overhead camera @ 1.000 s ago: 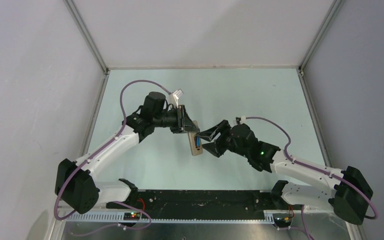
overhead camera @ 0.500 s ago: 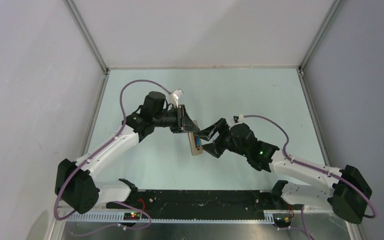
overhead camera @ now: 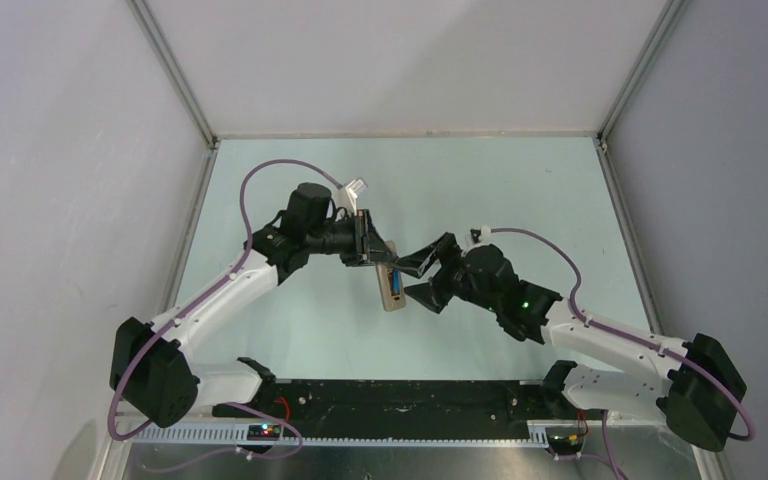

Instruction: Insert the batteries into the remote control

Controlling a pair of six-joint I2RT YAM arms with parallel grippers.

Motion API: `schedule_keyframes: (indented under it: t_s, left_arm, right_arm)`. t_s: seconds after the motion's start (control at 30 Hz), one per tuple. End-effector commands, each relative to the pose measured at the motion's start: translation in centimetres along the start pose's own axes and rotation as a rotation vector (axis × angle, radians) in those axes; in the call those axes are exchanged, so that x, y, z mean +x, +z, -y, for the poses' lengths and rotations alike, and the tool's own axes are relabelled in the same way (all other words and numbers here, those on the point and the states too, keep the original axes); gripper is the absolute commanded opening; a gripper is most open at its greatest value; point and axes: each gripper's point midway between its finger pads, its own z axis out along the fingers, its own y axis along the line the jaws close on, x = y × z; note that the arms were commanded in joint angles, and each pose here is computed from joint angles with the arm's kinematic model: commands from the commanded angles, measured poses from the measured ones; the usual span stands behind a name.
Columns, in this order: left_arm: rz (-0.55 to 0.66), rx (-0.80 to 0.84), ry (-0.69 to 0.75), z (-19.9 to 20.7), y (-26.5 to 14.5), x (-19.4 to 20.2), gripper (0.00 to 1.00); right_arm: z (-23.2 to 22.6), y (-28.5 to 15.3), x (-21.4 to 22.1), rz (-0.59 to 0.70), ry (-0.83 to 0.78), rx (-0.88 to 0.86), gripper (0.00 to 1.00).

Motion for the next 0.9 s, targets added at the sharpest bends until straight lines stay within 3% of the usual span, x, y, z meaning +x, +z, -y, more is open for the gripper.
schedule_keyframes:
  t_s: [0.0, 0.87]
  left_arm:
    - [0.033, 0.045, 0.030, 1.8, -0.4, -1.3, 0.00]
    - [0.040, 0.053, 0.036, 2.1, -0.6, -1.4, 0.00]
  right_arm:
    - [-1.1, -0.5, -0.2, -0.002, 0.002, -0.040, 0.82]
    - [1.0, 0.2, -0.5, 0.000, 0.045, 0.015, 0.72]
